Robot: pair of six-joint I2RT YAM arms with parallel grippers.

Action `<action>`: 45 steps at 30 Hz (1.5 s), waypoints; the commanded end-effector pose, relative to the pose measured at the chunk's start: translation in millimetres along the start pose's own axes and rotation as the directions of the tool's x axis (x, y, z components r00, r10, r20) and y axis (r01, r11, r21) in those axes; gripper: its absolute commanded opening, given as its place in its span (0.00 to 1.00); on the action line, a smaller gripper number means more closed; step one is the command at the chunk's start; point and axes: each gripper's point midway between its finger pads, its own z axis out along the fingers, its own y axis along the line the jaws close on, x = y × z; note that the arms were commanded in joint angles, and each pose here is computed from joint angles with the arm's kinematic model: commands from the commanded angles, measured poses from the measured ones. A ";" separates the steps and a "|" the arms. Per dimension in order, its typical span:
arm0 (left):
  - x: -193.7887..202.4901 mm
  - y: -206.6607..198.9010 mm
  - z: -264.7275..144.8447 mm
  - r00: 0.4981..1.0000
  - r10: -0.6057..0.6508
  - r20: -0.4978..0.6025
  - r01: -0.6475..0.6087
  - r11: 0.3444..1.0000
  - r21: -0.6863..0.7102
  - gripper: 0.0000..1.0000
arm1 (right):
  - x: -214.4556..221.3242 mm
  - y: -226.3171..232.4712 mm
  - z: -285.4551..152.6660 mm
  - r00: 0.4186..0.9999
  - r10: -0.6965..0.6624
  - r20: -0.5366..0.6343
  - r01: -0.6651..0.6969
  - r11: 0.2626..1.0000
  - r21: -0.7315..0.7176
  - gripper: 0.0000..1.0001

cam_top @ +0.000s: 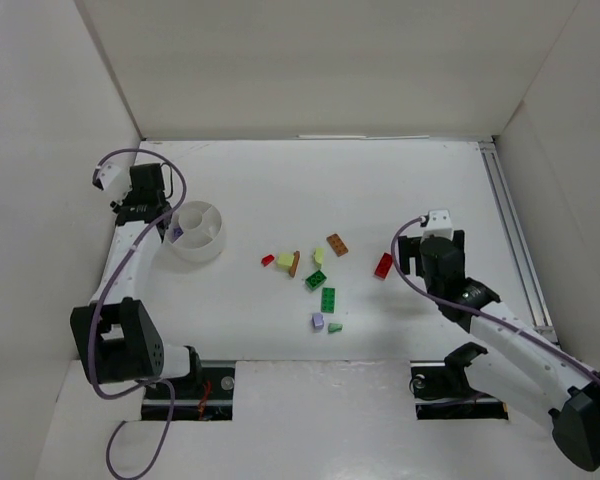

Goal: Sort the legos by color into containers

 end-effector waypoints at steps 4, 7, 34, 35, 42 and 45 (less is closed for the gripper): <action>-7.8 -11.3 15.3 0.999 0.045 0.019 -0.045 0.999 0.001 0.06 | -27.6 -3.1 5.2 0.998 0.027 0.053 -0.029 0.999 0.038 1.00; 0.1 -16.2 19.8 0.998 0.055 -0.001 -0.055 0.998 0.027 0.06 | -29.5 -3.9 6.2 0.998 0.026 0.053 -0.029 0.998 0.047 1.00; 41.3 -10.6 25.9 0.985 0.141 -0.103 -0.143 0.990 -0.009 0.35 | -31.5 -6.1 2.6 0.997 0.037 0.069 -0.040 0.998 0.045 1.00; 41.4 -10.5 25.9 0.985 0.141 -0.103 -0.143 0.990 -0.009 0.39 | -31.6 -6.1 2.5 0.997 0.037 0.069 -0.040 0.998 0.045 1.00; 26.1 -14.8 11.1 0.991 0.108 -0.077 -0.106 0.994 0.023 0.53 | -31.3 -7.4 0.5 0.996 0.042 0.077 -0.045 0.998 0.044 1.00; 16.0 -22.3 -3.5 0.995 0.081 -0.066 -0.075 0.994 0.083 0.53 | -33.2 -8.1 -0.9 0.995 0.047 0.085 -0.050 0.998 0.043 1.00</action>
